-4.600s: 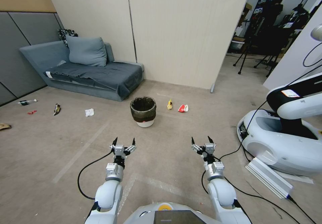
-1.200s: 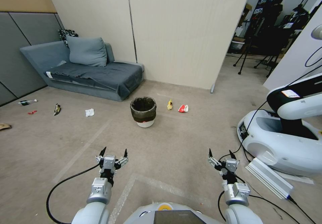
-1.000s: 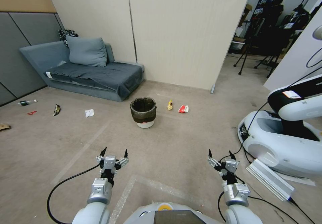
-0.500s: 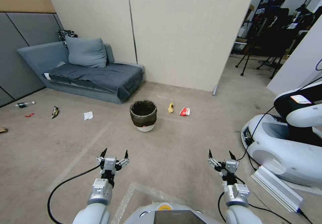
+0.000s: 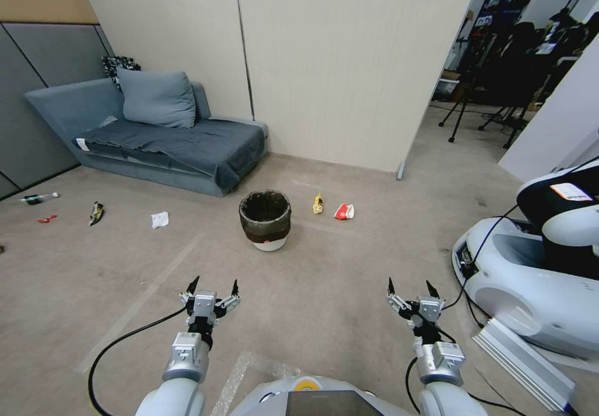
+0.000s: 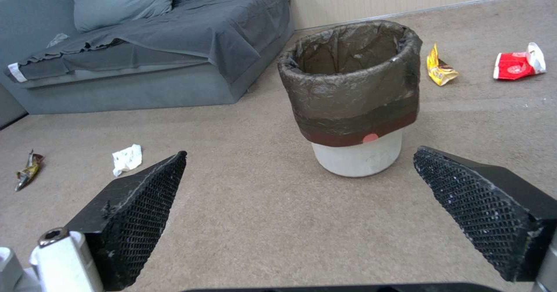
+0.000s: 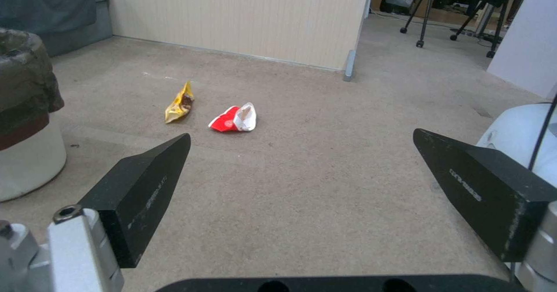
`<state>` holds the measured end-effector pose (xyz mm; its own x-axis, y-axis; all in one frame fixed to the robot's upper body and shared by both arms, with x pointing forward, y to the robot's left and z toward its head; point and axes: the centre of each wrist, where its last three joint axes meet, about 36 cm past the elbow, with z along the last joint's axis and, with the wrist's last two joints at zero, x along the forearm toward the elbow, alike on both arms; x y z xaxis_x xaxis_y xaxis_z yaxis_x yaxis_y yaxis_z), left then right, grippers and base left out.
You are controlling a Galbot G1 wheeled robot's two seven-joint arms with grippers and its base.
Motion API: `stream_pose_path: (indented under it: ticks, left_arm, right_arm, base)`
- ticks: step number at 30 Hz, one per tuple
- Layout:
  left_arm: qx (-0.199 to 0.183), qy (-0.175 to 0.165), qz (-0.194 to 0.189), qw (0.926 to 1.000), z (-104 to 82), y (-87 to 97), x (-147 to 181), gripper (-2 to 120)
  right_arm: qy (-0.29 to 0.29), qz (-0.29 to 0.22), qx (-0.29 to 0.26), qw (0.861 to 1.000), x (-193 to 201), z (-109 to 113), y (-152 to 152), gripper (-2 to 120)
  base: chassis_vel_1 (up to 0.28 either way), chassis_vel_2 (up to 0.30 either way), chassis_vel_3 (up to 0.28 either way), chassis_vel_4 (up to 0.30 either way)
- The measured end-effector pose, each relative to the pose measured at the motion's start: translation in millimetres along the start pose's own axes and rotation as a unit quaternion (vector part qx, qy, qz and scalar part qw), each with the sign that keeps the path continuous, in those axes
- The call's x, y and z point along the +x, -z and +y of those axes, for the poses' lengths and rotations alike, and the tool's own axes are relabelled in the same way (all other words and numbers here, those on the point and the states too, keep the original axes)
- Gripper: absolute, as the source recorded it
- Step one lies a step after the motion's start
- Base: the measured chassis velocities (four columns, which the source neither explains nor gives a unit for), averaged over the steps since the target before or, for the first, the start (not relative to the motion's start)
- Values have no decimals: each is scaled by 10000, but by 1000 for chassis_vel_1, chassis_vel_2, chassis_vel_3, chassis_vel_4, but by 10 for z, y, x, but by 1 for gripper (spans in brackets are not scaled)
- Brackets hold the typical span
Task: Pick up the trash bin, then pick up the garbage from the floor and place it into the trash bin.
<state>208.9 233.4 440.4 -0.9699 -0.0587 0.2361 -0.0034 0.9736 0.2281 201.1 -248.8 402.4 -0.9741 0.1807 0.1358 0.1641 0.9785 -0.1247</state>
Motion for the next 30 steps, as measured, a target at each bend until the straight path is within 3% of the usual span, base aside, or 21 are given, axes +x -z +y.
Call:
stream_pose_path:
  ticks: [30]
  left_arm:
    - [44, -9, 11, 10000, 0, -17, -2, 100]
  right_arm:
    - [15, 4, 8, 10000, 9, 10, -30, 100]
  base:
    - [-88, 89, 84, -91]
